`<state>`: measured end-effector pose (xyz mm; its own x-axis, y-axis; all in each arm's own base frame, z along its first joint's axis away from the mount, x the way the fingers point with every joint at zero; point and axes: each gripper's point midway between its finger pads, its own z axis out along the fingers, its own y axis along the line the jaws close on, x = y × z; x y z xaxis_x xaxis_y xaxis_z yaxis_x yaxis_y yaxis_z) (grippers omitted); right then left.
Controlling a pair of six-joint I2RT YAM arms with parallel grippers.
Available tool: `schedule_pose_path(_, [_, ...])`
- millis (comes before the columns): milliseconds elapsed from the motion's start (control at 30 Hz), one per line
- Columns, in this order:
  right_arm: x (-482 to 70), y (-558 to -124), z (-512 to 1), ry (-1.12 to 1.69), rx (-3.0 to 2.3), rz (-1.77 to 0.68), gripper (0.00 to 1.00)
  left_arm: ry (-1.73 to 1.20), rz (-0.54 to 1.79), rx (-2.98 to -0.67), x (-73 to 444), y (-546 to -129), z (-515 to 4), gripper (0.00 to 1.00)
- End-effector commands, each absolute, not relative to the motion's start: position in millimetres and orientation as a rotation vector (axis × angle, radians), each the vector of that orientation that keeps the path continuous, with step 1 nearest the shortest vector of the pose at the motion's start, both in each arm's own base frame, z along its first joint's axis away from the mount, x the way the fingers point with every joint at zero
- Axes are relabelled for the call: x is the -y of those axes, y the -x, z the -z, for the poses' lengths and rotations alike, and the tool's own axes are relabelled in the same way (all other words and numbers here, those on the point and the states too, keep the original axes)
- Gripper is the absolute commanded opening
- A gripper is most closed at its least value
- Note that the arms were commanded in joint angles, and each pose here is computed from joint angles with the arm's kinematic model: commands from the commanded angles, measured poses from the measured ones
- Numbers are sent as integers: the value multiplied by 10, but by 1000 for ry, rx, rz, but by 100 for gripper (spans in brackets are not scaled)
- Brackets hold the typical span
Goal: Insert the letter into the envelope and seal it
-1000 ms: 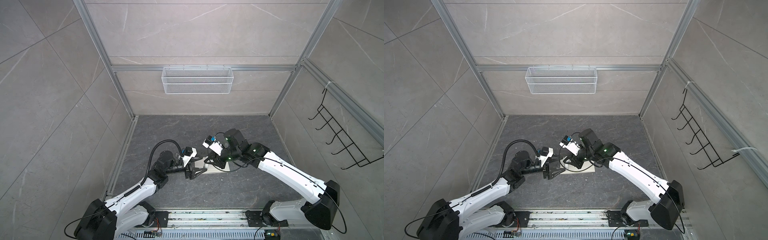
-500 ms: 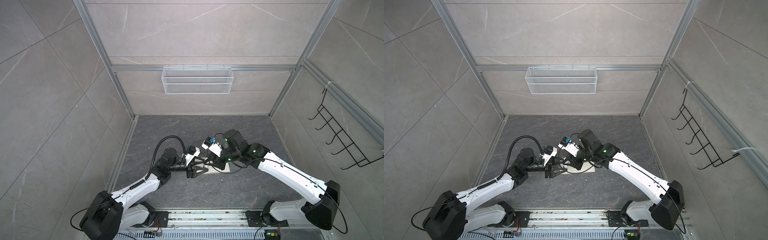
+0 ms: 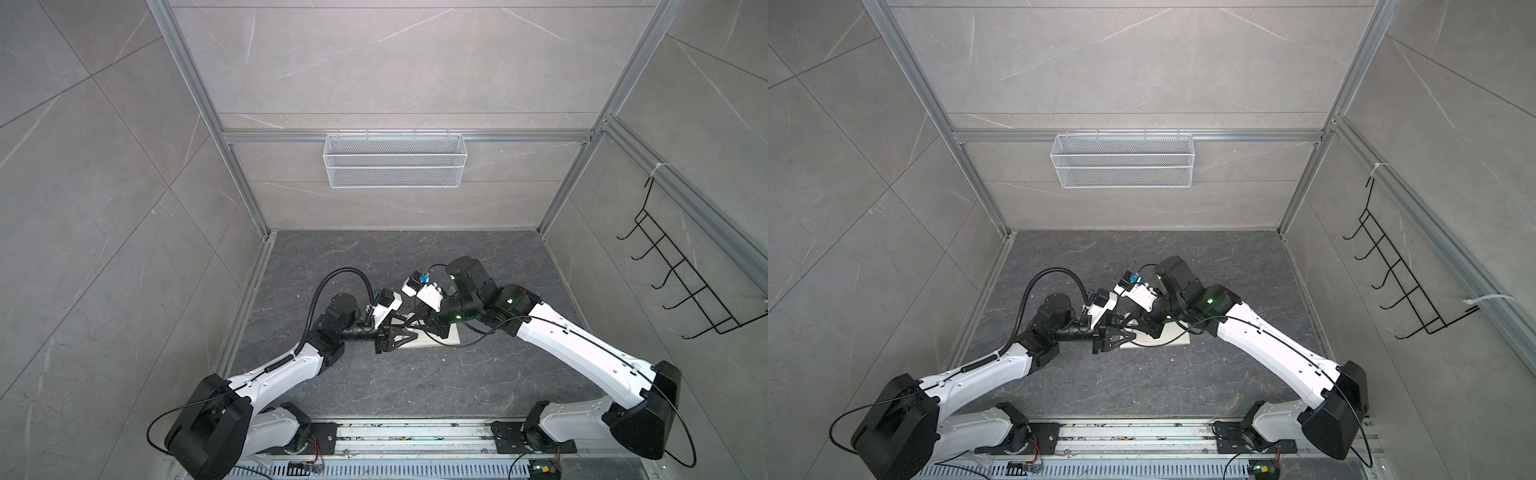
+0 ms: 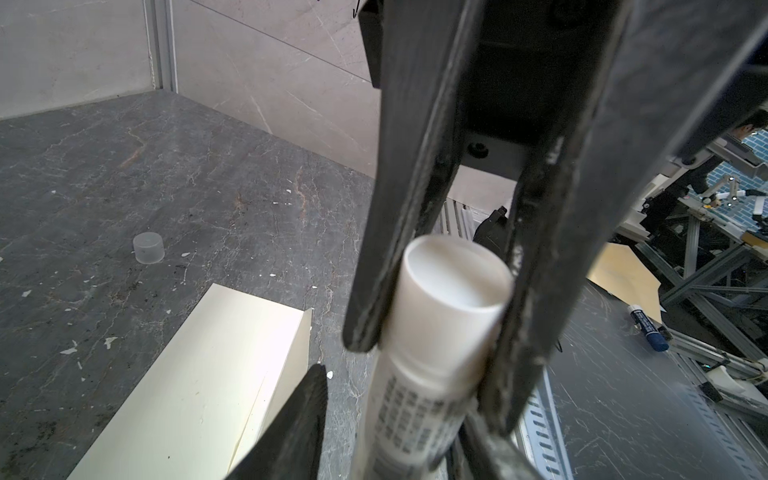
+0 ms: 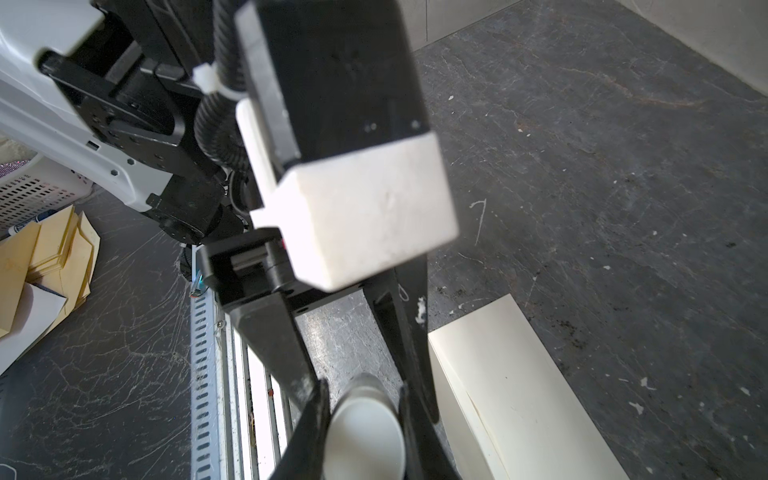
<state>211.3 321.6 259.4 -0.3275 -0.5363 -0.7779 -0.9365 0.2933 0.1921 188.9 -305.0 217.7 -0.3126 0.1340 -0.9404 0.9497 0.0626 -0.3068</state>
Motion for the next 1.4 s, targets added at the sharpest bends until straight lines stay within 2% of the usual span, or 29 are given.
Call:
schedule_pose_path(0, [-3277, -2082, -2667, 1334, -1944, -901, 0, -1132, 1344, -1476, 3088, -1913, -2426, 43])
schedule_pose_path(167, [-3278, -2091, -2617, 1345, -1961, -887, 0, -1126, 1336, -1473, 3085, -1924, -2446, 44])
schedule_pose_path(367, [-3283, -2092, -2598, 1348, -1967, -883, 0, -1124, 1337, -1480, 3090, -1932, -2433, 41])
schedule_pose_path(600, [-3287, -2111, -2582, 1342, -1974, -874, 2, -1107, 1339, -1499, 3098, -1964, -2420, 14])
schedule_pose_path(700, [-3283, -2140, -2600, 1326, -1969, -860, 14, -1084, 1341, -1511, 3107, -1999, -2435, 0])
schedule_pose_path(733, [-3280, -2152, -2614, 1318, -1963, -852, 17, -1073, 1340, -1515, 3108, -2017, -2437, 0])
schedule_pose_path(767, [-3266, -2180, -2643, 1300, -1953, -833, 24, -1057, 1340, -1521, 3108, -2037, -2440, 0])
schedule_pose_path(900, [-3116, -2302, -2800, 1181, -1890, -720, 62, -935, 1312, -1554, 3085, -2169, -2459, 0])
schedule_pose_path(1000, [-2965, -2336, -2915, 1078, -1818, -666, 77, -758, 1256, -1625, 3029, -2368, -2449, 0])
schedule_pose_path(1167, [-2824, -2393, -2893, 925, -1766, -643, 81, -367, 1166, -1711, 2905, -2682, -2559, 0])
schedule_pose_path(1367, [-2839, -2498, -2766, 772, -1703, -687, 82, -16, 1135, -1685, 2863, -2723, -2786, 0])
